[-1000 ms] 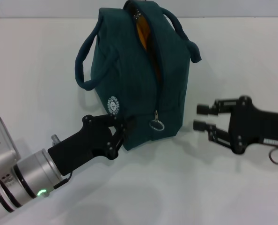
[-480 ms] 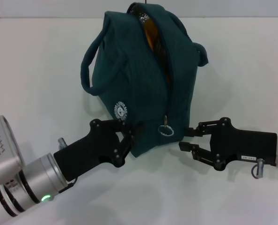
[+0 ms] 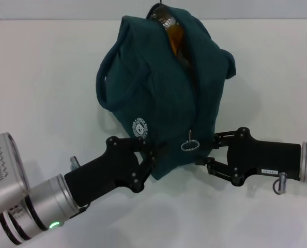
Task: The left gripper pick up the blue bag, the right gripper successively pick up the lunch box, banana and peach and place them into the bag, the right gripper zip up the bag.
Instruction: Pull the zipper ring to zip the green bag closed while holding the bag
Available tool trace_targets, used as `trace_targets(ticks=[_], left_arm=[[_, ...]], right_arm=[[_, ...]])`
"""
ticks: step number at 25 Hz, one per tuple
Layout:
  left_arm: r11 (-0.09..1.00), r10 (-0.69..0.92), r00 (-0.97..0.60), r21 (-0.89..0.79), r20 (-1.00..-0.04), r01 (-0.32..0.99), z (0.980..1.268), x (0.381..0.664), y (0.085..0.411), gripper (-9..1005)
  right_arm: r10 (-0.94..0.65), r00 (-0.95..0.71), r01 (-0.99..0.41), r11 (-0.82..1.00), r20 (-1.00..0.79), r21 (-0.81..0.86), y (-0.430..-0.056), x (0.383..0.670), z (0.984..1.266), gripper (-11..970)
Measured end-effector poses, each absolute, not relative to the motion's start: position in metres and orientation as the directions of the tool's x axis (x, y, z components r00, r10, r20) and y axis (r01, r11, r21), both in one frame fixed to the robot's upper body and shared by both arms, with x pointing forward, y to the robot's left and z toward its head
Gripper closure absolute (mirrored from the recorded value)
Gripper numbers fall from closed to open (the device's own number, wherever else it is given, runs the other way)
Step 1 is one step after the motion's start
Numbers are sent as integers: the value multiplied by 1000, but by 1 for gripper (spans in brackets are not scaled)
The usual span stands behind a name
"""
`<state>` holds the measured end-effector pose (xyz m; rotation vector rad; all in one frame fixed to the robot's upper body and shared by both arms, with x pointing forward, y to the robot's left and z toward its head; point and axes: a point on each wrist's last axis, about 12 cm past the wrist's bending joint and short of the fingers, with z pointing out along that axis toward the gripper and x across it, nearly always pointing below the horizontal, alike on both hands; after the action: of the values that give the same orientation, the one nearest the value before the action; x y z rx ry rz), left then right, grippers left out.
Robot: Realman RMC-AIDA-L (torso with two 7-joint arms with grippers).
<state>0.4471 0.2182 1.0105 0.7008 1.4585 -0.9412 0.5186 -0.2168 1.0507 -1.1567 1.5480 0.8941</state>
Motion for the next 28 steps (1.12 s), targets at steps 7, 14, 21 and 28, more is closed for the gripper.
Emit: trace_targets(ticks=[7, 14, 21, 28], left_arm=[[473, -107, -108, -146, -988, 869, 1011, 445, 215, 930], [463, -101, -112, -146, -989, 875, 1011, 444, 214, 930], [462, -95, -104, -136, -990, 876, 1010, 444, 213, 933], [464, -85, -102, -130, -991, 876, 1010, 446, 214, 933]], right_arm=[[-255, -74, -967, 256, -964, 6, -211, 520, 1051, 682], [-260, -61, -975, 222, -964, 1, -207, 517, 1051, 688], [-269, -57, -977, 212, -961, -1, -203, 515, 1049, 803], [-273, -60, -973, 232, -960, -5, -201, 518, 1048, 806]])
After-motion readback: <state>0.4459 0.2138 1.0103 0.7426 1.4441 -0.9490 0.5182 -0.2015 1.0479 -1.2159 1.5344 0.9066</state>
